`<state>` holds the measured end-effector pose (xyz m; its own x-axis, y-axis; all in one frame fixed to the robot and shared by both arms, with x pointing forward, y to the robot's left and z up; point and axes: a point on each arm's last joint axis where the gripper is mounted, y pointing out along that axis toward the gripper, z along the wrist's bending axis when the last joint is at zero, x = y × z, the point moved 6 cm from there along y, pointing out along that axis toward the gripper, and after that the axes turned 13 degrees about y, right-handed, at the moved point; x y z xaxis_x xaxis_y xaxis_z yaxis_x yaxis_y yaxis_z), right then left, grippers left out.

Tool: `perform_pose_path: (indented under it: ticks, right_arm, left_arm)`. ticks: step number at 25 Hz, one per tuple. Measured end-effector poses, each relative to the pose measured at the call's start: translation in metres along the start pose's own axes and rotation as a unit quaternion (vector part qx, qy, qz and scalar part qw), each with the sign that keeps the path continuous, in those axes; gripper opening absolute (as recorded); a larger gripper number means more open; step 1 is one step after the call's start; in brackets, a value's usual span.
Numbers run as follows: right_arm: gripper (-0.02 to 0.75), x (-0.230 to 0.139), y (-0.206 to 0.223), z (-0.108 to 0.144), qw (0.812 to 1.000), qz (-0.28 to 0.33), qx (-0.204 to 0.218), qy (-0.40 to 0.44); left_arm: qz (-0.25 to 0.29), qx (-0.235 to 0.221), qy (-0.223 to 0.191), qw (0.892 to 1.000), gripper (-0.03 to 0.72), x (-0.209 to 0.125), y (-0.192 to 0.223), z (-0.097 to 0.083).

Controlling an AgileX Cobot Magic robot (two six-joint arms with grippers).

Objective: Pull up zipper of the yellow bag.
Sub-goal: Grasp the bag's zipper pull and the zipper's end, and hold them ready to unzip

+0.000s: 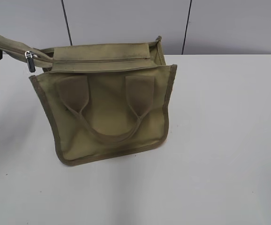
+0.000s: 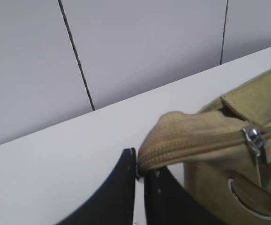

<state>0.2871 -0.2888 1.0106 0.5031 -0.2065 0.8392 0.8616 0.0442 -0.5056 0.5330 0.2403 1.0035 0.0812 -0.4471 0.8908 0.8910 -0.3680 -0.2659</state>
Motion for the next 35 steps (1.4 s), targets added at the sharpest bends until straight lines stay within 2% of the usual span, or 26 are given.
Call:
perform_pose_path:
  ticks: [4,9,14,16,23,27,29,31,35]
  right_arm:
    - [0.582,-0.001,0.0,0.005,1.0,0.002,0.016,0.008]
    - [0.582,0.001,-0.002,0.018,0.997,-0.001,0.068,0.026]
    - [0.582,0.034,0.001,0.03,0.992,-0.053,0.102,0.061]
    - [0.582,0.046,0.01,0.037,0.989,-0.052,0.12,0.064]
    - [0.582,0.081,0.062,0.069,0.981,0.031,0.192,0.03]
    - [0.58,0.102,0.102,0.083,0.972,0.084,0.216,0.028]
    - [0.568,0.108,0.127,0.098,0.966,0.116,0.228,0.019]
    - [0.554,0.116,0.141,0.123,0.959,0.123,0.254,-0.002]
    - [0.545,0.122,0.167,0.191,0.947,0.12,0.298,-0.025]
  left_arm:
    - [-0.001,-0.002,-0.007,1.0,0.008,0.002,-0.002,-0.001]
    - [-0.004,-0.003,-0.016,1.0,0.008,0.003,-0.003,-0.001]
    - [-0.016,-0.008,-0.027,0.999,0.008,0.007,-0.003,-0.002]
    - [-0.025,-0.011,-0.033,0.999,0.008,0.01,-0.003,-0.003]
    - [-0.037,-0.017,-0.033,0.999,0.008,0.013,-0.003,-0.005]
    - [-0.045,-0.02,-0.032,0.998,0.008,0.016,-0.003,-0.005]
    - [-0.046,-0.017,-0.029,0.998,0.008,0.018,-0.003,-0.003]
    - [-0.051,-0.013,-0.026,0.998,0.008,0.023,-0.002,0.001]
    - [-0.056,-0.007,-0.022,0.998,0.008,0.029,-0.001,0.005]
